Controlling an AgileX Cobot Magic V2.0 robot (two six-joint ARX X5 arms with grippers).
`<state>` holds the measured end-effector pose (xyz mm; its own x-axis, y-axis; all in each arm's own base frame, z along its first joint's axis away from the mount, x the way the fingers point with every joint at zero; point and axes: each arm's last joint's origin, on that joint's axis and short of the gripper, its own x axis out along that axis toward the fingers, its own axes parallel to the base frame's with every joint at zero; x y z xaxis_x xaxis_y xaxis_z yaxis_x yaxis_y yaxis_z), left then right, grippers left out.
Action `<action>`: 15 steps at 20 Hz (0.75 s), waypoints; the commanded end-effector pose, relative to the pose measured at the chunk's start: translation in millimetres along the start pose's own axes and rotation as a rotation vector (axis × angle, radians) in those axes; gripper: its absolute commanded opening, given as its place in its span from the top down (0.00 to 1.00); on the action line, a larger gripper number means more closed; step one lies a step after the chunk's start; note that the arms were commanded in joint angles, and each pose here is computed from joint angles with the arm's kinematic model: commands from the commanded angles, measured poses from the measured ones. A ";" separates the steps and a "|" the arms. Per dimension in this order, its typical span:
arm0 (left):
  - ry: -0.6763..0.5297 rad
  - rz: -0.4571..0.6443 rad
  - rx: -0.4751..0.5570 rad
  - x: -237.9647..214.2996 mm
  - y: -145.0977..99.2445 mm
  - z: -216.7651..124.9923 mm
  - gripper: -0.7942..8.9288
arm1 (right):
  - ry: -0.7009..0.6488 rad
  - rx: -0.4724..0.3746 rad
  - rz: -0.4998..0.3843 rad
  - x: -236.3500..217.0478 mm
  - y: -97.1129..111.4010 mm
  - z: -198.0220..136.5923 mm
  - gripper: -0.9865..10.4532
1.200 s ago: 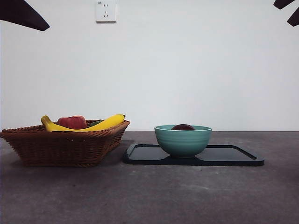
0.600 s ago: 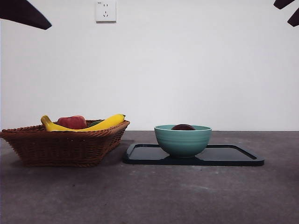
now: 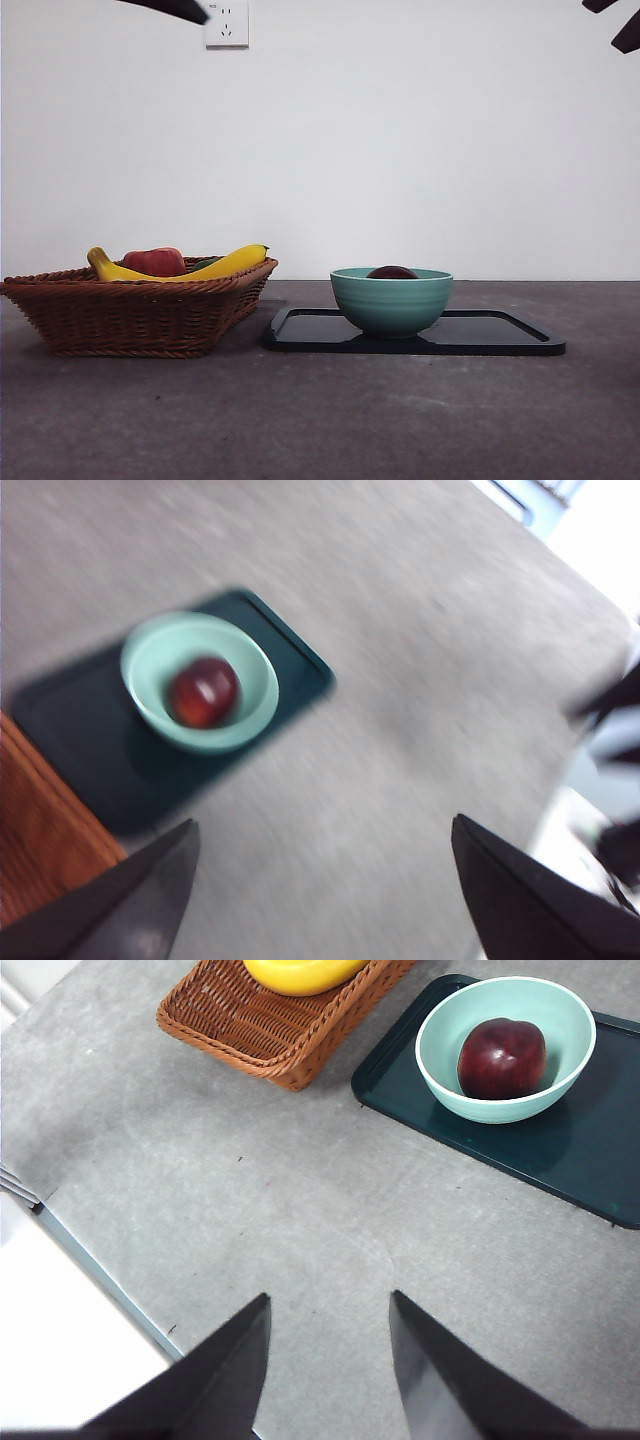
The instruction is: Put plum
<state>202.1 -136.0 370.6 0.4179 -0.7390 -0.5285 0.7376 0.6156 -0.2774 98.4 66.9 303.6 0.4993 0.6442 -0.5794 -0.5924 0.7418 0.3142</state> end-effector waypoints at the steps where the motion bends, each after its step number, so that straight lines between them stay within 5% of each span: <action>1: -0.011 0.001 0.017 19.2 2.5 27.9 0.50 | -0.004 0.004 0.010 -0.5 1.4 1.9 0.75; 8: 0.004 0.067 0.025 97.4 28.0 68.7 0.50 | -0.004 0.004 0.009 -0.5 1.3 1.9 0.75; 15: 0.056 0.080 0.026 169.0 50.4 63.2 0.50 | -0.001 0.006 0.008 -0.5 1.3 1.6 0.75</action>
<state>340.6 -238.4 318.9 0.4487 -0.6627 -0.5995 0.7021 0.6765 -0.2224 98.4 66.9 303.5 0.4988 0.6438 -0.5803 -0.5919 0.7421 0.3146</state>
